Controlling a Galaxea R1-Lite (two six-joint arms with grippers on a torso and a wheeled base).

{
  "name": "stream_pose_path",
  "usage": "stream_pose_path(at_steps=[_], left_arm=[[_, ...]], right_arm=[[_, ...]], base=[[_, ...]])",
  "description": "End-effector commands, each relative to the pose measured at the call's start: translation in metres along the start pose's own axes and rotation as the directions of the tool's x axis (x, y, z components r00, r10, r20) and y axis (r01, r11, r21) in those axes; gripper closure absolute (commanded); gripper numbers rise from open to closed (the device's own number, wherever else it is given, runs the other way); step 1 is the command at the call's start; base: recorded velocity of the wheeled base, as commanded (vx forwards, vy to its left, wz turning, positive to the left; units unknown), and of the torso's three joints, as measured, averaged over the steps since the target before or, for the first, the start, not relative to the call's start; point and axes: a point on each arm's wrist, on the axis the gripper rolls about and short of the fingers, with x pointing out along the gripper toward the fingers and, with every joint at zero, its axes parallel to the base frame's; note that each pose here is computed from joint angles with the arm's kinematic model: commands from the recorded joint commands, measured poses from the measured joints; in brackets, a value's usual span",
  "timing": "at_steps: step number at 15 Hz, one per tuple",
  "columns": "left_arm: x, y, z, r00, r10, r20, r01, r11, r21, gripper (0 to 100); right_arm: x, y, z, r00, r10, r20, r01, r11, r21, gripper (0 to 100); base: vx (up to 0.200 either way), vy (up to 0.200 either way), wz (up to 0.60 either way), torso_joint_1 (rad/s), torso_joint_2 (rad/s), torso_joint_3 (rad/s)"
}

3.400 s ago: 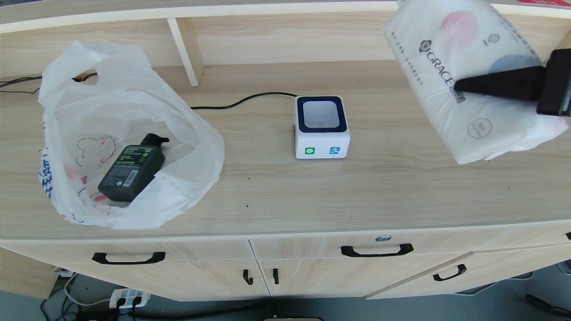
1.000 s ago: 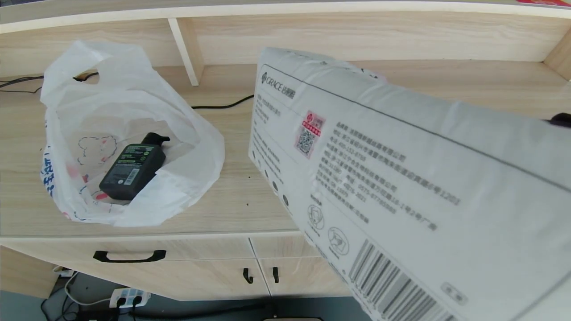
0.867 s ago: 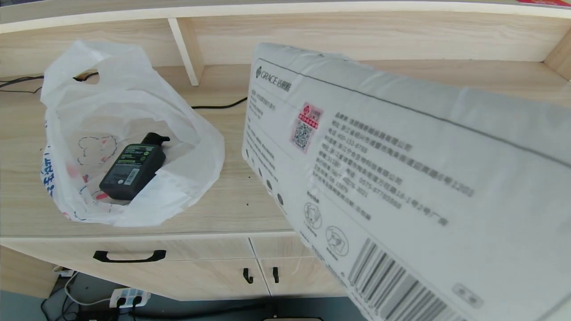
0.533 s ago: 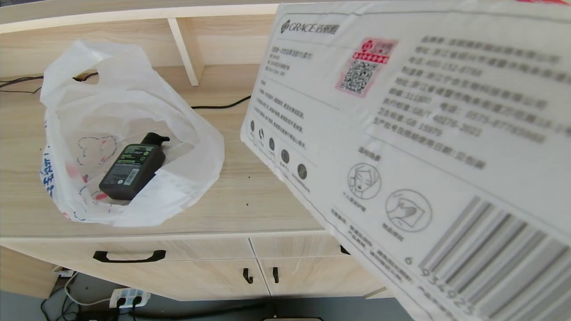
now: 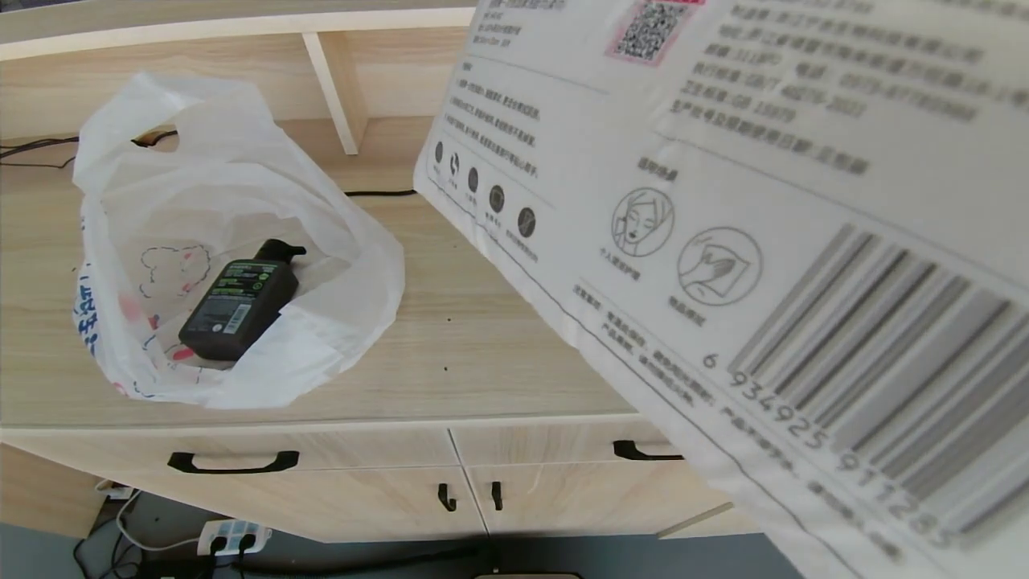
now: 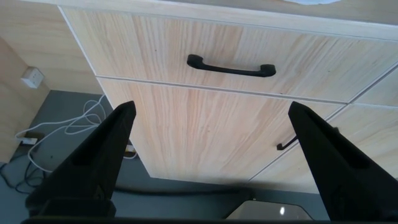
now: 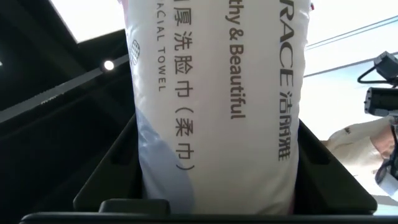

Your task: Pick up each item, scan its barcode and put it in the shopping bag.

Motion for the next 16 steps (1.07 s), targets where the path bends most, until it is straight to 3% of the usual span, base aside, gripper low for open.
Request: stream_pose_path(at_steps=[1,4,6,8,10,11,13,14,16], left_arm=[[0.000,0.000,0.000,1.000,0.000,0.000,0.000,1.000,0.001,0],[0.000,0.000,0.000,1.000,0.000,0.000,0.000,1.000,0.002,0],[0.000,0.000,0.000,1.000,0.000,-0.003,0.000,1.000,0.002,0],[0.000,0.000,0.000,1.000,0.001,-0.005,-0.001,1.000,0.004,0],[0.000,0.000,-0.001,1.000,0.001,-0.006,-0.001,1.000,0.000,0],[0.000,0.000,-0.001,1.000,0.001,-0.006,-0.001,1.000,-0.008,0],[0.000,0.000,-0.001,1.000,0.001,-0.006,-0.001,1.000,-0.014,0],[0.000,0.000,-0.001,1.000,0.001,-0.006,-0.001,1.000,-0.014,0],[0.000,0.000,-0.001,1.000,0.001,-0.008,-0.001,1.000,-0.020,0]], right_arm=[[0.001,-0.010,0.008,1.000,-0.021,0.017,0.021,1.000,0.017,100],[0.003,-0.009,0.009,1.000,0.015,0.004,-0.015,0.998,-0.065,100],[0.003,-0.016,0.014,1.000,-0.020,0.000,0.020,0.964,-0.264,100],[-0.004,-0.018,0.028,0.993,-0.109,0.046,0.118,0.910,-0.397,100],[-0.012,-0.010,0.034,0.984,-0.178,-0.002,0.142,0.788,-0.599,100],[-0.021,-0.005,0.043,0.973,-0.230,-0.030,0.127,0.637,-0.760,100],[-0.033,0.021,0.061,0.971,-0.219,0.091,0.171,0.380,-0.909,100],[-0.037,0.037,0.053,0.973,-0.197,0.124,0.182,0.314,-0.932,100],[-0.051,0.071,0.035,0.956,-0.188,0.225,0.245,0.092,-0.965,100]], base=[[0.000,0.000,0.00,0.000,0.00,0.000],[0.000,0.000,0.00,0.000,0.00,0.000],[0.000,0.000,0.00,0.000,0.00,0.000],[0.000,0.000,0.00,0.000,0.00,0.000],[0.000,0.000,0.00,0.000,0.00,0.000],[0.000,0.000,0.00,0.000,0.00,0.000],[0.000,0.000,0.00,0.000,0.00,0.000],[0.000,0.000,0.00,0.000,0.00,0.000],[0.000,0.000,0.00,0.000,0.00,0.000]])
